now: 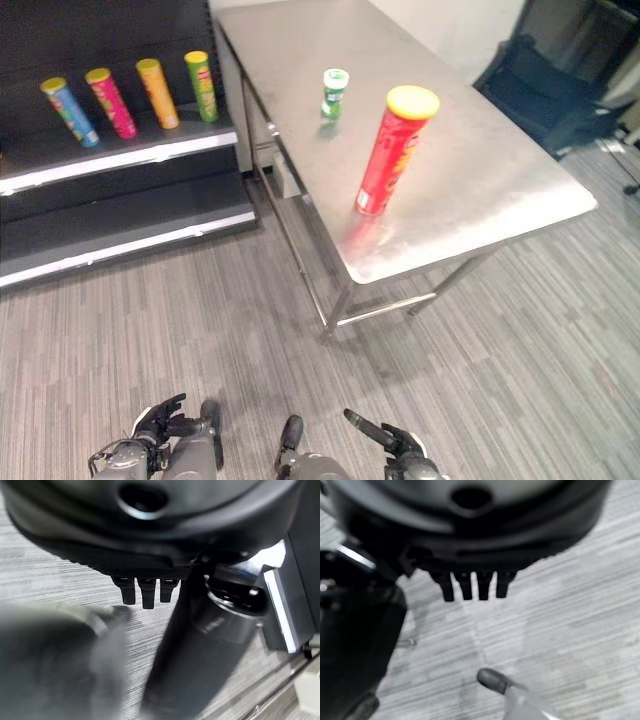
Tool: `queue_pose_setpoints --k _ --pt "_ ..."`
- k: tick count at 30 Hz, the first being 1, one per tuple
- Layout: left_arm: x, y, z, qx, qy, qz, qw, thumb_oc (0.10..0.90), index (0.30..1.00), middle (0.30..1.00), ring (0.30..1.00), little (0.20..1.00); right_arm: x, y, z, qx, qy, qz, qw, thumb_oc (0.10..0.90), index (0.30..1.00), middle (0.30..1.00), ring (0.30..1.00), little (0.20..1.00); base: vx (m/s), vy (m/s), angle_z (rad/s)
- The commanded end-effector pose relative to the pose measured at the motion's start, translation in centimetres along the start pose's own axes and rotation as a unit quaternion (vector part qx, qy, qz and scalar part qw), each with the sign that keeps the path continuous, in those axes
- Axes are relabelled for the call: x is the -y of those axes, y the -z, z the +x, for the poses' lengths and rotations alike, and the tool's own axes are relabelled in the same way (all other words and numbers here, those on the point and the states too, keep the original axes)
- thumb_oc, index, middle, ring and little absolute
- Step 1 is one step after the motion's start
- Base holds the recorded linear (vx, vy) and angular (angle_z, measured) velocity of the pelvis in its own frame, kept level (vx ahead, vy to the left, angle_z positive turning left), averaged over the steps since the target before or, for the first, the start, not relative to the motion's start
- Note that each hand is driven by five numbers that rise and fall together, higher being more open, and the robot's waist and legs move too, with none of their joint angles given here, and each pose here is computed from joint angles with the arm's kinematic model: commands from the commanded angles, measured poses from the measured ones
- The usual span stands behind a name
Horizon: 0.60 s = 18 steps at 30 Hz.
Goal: Put the goods on the table back onto the shelves and tidy them up.
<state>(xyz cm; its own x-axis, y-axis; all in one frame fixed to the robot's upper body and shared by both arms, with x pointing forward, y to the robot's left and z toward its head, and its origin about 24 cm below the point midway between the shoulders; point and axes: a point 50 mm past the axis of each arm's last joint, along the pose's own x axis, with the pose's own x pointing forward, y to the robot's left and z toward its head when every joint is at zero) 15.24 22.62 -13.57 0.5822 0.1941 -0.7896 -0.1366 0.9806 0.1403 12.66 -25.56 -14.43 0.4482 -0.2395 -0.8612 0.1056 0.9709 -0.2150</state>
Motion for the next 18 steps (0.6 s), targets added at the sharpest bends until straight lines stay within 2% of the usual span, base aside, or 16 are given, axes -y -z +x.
queue_pose_setpoints --k 1,5,7,9,10,11,12,13,15,16,17,18 --pt "-0.9 -1.2 0.1 0.036 -0.009 0.016 0.999 0.800 0.900 0.900 0.900 0.900 2.5 1.6 -0.5 -0.010 0.037 0.004 0.999 0.800 0.900 0.900 0.900 0.900 0.31 0.342 -0.60" --pt "-3.0 1.3 -0.3 -0.015 -0.044 0.028 0.999 0.800 0.900 0.900 0.900 0.900 1.8 2.6 -0.6 -0.030 0.033 0.025 0.999 0.800 0.900 0.900 0.900 0.900 0.16 0.268 -0.70" --pt "-3.3 1.4 -0.3 -0.018 -0.050 0.026 0.998 0.800 0.900 0.900 0.900 0.900 1.9 2.6 -0.6 -0.030 0.037 0.035 0.998 0.800 0.900 0.900 0.900 0.900 0.05 0.149 -0.33" --pt "-4.2 1.3 -0.4 -0.014 -0.065 0.018 0.998 0.800 0.900 0.900 0.900 0.900 3.1 2.5 -0.7 -0.022 0.062 0.078 0.995 0.800 0.900 0.900 0.900 0.900 0.03 0.135 -0.32" --pt "-4.8 1.2 -0.5 -0.009 -0.072 0.016 0.997 0.800 0.900 0.900 0.900 0.900 4.8 2.3 -0.9 -0.014 0.093 0.116 0.989 0.800 0.900 0.900 0.900 0.900 0.06 0.151 -0.45" --pt "-5.4 0.9 -0.7 0.000 -0.079 0.012 0.997 0.800 0.900 0.900 0.900 0.900 8.1 2.0 -1.7 0.009 0.145 0.161 0.976 0.800 0.900 0.900 0.900 0.900 0.06 0.133 -0.40" --pt "-5.6 0.7 -0.7 0.005 -0.081 0.010 0.997 0.800 0.900 0.900 0.900 0.900 9.8 1.4 -2.1 0.029 0.171 0.170 0.970 0.800 0.900 0.900 0.900 0.900 0.07 0.132 -0.33" --pt "-5.8 0.5 -0.8 0.014 -0.082 0.015 0.996 0.800 0.900 0.900 0.900 0.900 14.5 -0.5 -3.9 0.089 0.242 0.176 0.950 0.800 0.900 0.900 0.900 0.900 0.05 0.094 -0.21" --pt "-5.5 0.8 -0.9 0.013 -0.076 0.028 0.997 0.800 0.900 0.900 0.900 0.900 18.2 -3.1 -6.2 0.157 0.301 0.155 0.928 0.800 0.900 0.900 0.900 0.900 0.03 0.070 -0.09" --pt "-5.5 0.8 -0.9 0.013 -0.075 0.029 0.997 0.800 0.900 0.900 0.900 0.900 18.2 -3.0 -6.2 0.157 0.302 0.155 0.928 0.800 0.900 0.900 0.900 0.900 0.02 0.042 -0.03" --pt "-5.3 1.2 -1.0 0.005 -0.070 0.038 0.997 0.800 0.900 0.900 0.900 0.900 21.6 -7.4 -9.4 0.251 0.349 0.122 0.895 0.800 0.900 0.900 0.900 0.900 0.01 0.021 -0.05" --pt "-5.2 1.2 -0.9 0.005 -0.070 0.039 0.997 0.800 0.900 0.900 0.900 0.900 21.6 -7.4 -9.4 0.251 0.349 0.123 0.895 0.800 0.900 0.900 0.900 0.900 0.01 0.027 -0.09"
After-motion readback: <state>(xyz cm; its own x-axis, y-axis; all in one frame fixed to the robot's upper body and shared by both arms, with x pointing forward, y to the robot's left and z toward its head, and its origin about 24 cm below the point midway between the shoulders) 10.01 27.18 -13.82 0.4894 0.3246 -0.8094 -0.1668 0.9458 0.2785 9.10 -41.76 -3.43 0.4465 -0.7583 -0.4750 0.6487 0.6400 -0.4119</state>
